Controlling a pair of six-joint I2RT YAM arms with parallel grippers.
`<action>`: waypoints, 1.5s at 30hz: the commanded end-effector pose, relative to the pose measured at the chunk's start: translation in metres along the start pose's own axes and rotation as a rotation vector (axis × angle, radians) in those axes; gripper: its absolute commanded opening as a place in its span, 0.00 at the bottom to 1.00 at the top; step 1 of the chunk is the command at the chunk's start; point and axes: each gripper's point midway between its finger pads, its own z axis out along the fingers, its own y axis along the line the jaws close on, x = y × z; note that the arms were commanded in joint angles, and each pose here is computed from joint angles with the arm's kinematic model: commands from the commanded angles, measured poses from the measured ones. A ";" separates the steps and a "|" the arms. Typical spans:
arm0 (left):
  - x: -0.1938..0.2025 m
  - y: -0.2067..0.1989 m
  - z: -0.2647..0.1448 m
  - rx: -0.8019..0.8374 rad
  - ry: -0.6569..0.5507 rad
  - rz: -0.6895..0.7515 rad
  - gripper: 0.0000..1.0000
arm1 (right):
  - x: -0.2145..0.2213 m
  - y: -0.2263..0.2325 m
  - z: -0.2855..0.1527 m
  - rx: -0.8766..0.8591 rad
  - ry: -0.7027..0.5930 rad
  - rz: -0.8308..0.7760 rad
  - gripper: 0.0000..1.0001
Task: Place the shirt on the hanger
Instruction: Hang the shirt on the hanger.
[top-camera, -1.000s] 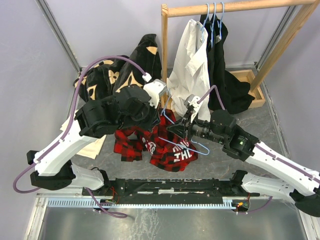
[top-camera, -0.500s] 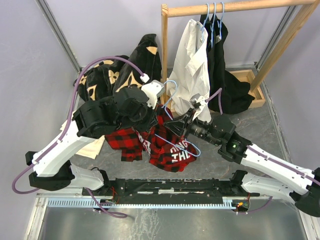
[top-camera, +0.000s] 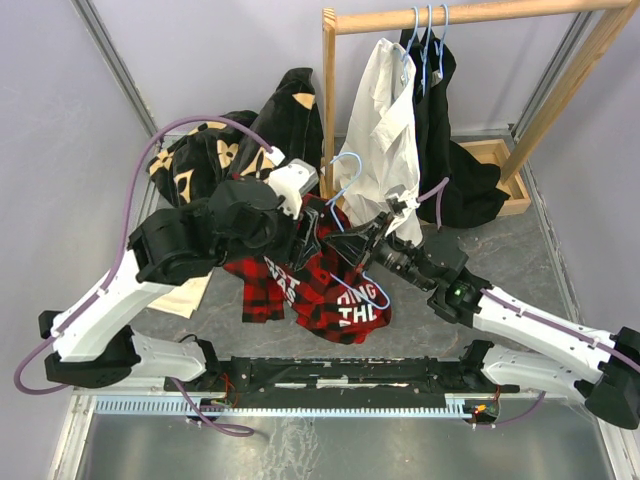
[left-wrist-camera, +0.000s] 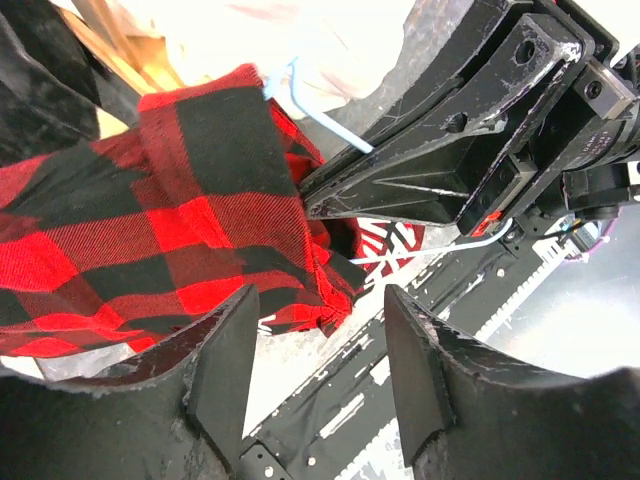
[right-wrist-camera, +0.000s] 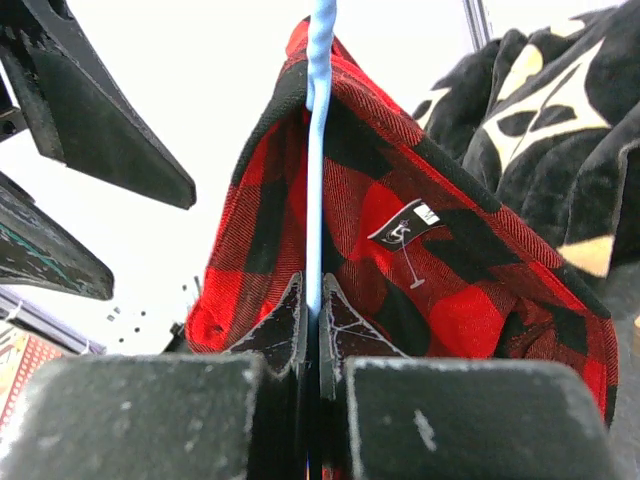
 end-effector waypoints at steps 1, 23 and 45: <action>-0.035 0.010 -0.032 -0.007 -0.201 0.026 0.64 | -0.061 0.025 -0.005 -0.090 -0.245 -0.008 0.00; -0.070 0.002 -0.120 0.165 -0.492 0.462 0.88 | -0.043 0.068 -0.040 -0.395 -0.257 -0.018 0.00; 0.005 -0.042 -0.083 0.474 -0.173 0.545 0.84 | -0.026 0.115 -0.079 -0.622 -0.014 -0.121 0.00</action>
